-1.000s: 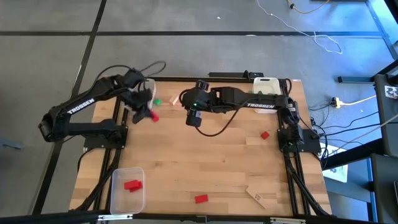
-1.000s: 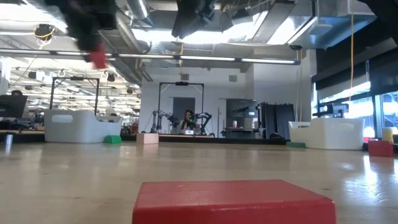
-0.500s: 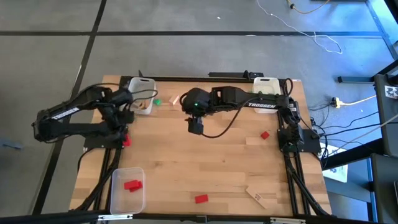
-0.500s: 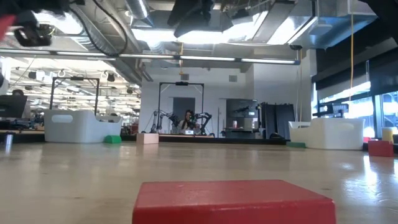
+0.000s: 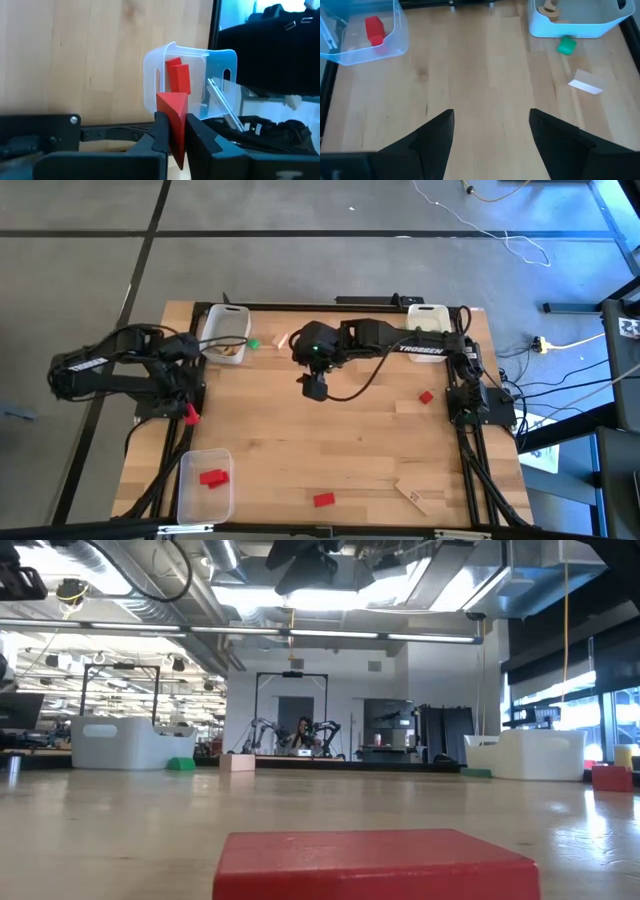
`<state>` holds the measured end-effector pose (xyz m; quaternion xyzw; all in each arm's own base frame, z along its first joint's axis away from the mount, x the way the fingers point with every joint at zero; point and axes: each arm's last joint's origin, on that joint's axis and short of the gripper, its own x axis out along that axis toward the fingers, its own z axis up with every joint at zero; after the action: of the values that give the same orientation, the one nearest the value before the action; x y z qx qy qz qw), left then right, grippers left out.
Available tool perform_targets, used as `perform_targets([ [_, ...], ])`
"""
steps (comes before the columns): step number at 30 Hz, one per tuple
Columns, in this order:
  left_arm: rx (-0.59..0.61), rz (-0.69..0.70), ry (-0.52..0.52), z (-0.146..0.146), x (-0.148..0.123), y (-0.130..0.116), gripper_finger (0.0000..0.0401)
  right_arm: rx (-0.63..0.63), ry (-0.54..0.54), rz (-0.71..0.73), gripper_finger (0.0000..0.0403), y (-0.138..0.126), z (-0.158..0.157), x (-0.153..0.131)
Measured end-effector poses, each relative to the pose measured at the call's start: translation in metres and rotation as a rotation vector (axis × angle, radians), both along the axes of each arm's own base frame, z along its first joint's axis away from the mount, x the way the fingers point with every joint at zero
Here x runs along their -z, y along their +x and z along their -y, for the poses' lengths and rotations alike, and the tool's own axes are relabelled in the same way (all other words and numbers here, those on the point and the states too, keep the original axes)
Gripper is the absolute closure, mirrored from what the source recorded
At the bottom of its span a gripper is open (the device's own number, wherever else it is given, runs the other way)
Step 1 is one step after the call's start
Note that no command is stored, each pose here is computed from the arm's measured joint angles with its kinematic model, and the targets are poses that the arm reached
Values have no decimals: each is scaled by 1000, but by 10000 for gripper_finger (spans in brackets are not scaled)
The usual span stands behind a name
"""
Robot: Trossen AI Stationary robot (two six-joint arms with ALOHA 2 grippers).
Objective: Sort & place blocks by color
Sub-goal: Put the red block into the transparent bin
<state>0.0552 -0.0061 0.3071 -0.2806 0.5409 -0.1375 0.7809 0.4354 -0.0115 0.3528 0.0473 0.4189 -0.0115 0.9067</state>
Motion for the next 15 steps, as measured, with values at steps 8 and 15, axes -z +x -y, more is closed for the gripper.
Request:
perform_targets([
  [8, 74, 61, 0, 3, -2, 21, 375, -1, 11, 0, 143, 0, 0, 0],
  [15, 169, 25, -14, 14, 0, 34, 375, -15, 18, -9, 143, -1, -1, 0],
])
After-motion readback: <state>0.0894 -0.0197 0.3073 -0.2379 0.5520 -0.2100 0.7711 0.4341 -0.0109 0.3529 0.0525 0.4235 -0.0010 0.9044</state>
